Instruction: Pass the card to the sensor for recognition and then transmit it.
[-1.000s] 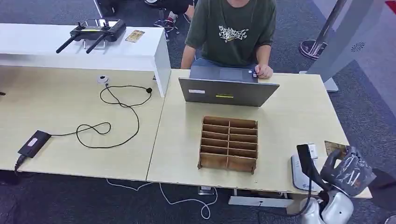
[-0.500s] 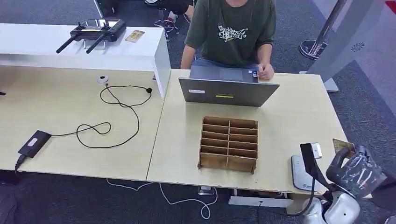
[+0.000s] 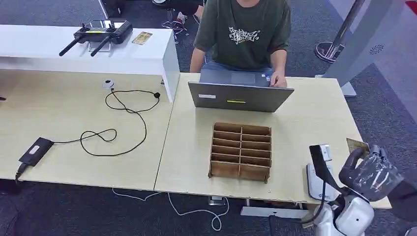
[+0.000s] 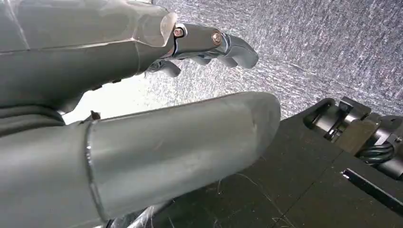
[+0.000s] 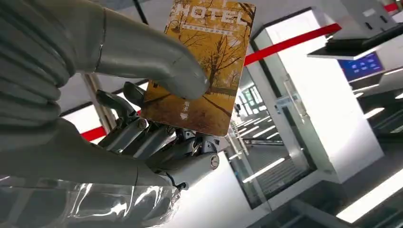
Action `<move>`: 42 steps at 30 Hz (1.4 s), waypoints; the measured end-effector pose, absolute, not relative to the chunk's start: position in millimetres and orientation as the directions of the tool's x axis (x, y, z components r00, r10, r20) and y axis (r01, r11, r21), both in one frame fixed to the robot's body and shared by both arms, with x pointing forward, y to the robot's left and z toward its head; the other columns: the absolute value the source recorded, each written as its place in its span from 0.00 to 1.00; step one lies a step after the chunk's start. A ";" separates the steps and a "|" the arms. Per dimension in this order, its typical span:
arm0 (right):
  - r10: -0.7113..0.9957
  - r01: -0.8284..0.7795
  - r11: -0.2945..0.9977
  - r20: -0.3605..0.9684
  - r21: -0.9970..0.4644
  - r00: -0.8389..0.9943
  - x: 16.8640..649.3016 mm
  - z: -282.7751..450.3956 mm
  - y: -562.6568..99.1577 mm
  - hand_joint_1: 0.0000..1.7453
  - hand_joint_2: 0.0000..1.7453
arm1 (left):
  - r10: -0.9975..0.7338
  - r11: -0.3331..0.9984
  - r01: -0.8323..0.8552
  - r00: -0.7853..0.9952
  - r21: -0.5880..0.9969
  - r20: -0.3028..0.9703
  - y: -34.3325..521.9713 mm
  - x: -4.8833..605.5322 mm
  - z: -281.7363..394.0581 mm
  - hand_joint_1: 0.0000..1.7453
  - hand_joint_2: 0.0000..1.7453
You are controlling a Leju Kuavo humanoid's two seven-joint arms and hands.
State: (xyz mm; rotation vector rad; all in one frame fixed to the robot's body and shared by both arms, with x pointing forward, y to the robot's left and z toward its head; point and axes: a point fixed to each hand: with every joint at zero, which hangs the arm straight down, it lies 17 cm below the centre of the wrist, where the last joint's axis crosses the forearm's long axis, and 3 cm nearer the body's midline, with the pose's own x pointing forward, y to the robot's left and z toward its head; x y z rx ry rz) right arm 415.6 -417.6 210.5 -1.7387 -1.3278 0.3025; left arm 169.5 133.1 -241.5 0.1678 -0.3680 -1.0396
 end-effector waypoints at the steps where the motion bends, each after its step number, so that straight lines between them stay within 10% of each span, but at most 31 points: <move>1: 0.868 0.649 -0.015 0.312 -0.761 0.387 417.0 212.6 -414.7 1.00 1.00 | -0.864 0.501 0.809 0.453 0.307 0.218 133.1 169.5 -241.5 0.00 0.00; 42: 0.969 0.744 0.091 0.230 -0.662 0.087 490.1 302.5 -302.1 1.00 1.00 | -0.858 0.513 0.803 0.463 0.304 0.223 132.4 171.2 -240.9 0.00 0.00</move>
